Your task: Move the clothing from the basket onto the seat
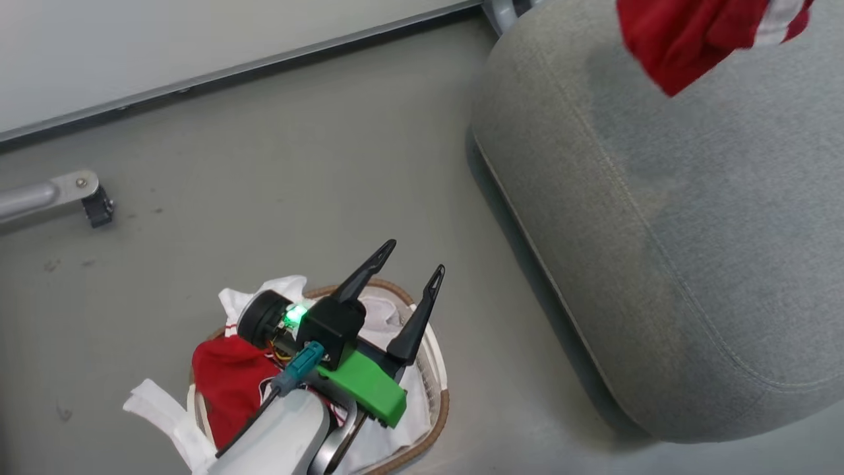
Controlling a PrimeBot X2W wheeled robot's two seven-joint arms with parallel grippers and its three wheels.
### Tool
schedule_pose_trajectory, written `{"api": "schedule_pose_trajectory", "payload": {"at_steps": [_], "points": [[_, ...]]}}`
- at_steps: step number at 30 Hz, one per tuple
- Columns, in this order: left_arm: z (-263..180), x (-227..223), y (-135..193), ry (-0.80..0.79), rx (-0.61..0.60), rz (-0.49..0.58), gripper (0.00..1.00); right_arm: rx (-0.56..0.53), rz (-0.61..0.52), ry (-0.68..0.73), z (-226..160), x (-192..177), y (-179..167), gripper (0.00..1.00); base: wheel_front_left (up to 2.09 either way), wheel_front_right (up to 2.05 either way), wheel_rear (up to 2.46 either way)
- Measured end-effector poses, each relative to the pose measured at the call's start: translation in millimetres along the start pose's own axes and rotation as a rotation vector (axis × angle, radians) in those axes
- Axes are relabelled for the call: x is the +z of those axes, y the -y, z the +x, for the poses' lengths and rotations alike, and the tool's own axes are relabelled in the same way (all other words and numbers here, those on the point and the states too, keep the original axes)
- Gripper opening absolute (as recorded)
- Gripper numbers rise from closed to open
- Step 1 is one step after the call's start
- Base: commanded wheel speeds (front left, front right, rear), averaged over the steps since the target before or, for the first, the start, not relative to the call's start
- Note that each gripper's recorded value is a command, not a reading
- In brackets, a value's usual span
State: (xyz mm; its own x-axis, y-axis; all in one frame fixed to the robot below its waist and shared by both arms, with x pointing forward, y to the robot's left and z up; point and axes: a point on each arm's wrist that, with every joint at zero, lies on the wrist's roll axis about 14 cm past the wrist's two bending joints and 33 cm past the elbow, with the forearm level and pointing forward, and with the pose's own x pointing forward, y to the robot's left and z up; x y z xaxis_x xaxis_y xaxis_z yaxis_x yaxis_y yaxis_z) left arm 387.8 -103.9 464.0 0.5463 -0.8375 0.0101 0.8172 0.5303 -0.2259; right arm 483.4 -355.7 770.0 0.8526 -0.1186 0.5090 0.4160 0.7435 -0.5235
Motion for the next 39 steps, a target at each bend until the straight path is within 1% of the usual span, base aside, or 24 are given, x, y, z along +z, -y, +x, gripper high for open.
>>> {"api": "schedule_pose_trajectory", "payload": {"at_steps": [2,5,7,11,14,17,19,22,24,25,28,29,30,31,36,39], "points": [[-1.4,-1.3,-7.8,0.002,0.015,-0.003,1.00,-0.006,-0.077,-0.015,17.8,-4.0,11.0,0.00,0.00,0.00,0.00],[-3.3,-3.5,-19.3,0.005,0.039,-0.011,1.00,-0.032,-0.115,-0.025,38.6,-8.9,20.3,0.00,0.00,0.00,0.00],[-5.7,-7.8,-27.2,-0.002,0.055,-0.018,1.00,-0.036,-0.143,-0.059,46.4,-22.7,21.1,0.00,0.00,0.00,0.00],[-8.6,-14.8,-39.8,-0.006,0.076,-0.025,1.00,-0.058,-0.168,-0.188,47.7,-71.1,24.7,0.00,0.00,0.00,0.00],[-11.4,-22.3,-50.2,-0.015,0.102,-0.040,1.00,-0.065,-0.152,-0.267,43.0,-107.1,18.2,0.00,0.00,0.00,0.00],[-14.3,-34.8,-60.9,-0.042,0.121,-0.050,1.00,-0.010,-0.145,-0.359,27.2,-151.1,-12.9,0.00,0.00,0.00,0.00],[-16.3,-44.6,-66.5,-0.061,0.133,-0.062,1.00,0.044,-0.137,-0.436,7.9,-184.4,-39.8,0.00,0.00,0.00,0.00],[-17.5,-55.1,-69.5,-0.080,0.139,-0.083,1.00,0.092,-0.119,-0.516,-17.9,-217.2,-66.7,0.00,0.00,0.00,0.00],[-17.5,-62.2,-69.1,-0.095,0.134,-0.094,1.00,0.127,-0.099,-0.600,-47.3,-243.3,-85.5,0.00,0.00,0.00,0.00],[-17.1,-64.6,-67.5,-0.101,0.127,-0.098,1.00,0.143,-0.090,-0.639,-62.8,-253.5,-93.1,0.04,0.00,0.00,0.00],[-15.7,-65.2,-64.5,-0.104,0.117,-0.098,1.00,0.170,-0.067,-0.714,-98.1,-269.1,-106.6,0.39,0.00,0.00,0.00],[-15.0,-64.1,-63.5,-0.102,0.113,-0.096,1.00,0.167,-0.058,-0.730,-106.5,-271.0,-106.7,0.47,0.00,0.00,0.00],[-14.4,-63.0,-62.9,-0.101,0.111,-0.093,1.00,0.167,-0.055,-0.741,-113.7,-272.0,-106.7,0.69,0.00,0.00,0.00],[-14.0,-62.1,-62.4,-0.100,0.110,-0.090,1.00,0.163,-0.050,-0.749,-118.8,-272.3,-106.2,1.00,0.00,0.00,0.00],[-14.3,-59.7,-60.6,-0.105,0.109,-0.079,1.00,0.174,-0.005,-0.827,-160.2,-276.0,-112.1,1.00,0.00,0.00,0.00],[-15.3,-56.6,-54.4,-0.104,0.104,-0.082,1.00,0.168,-0.011,-0.851,-177.6,-273.6,-100.9,1.00,0.00,0.00,0.00]]}}
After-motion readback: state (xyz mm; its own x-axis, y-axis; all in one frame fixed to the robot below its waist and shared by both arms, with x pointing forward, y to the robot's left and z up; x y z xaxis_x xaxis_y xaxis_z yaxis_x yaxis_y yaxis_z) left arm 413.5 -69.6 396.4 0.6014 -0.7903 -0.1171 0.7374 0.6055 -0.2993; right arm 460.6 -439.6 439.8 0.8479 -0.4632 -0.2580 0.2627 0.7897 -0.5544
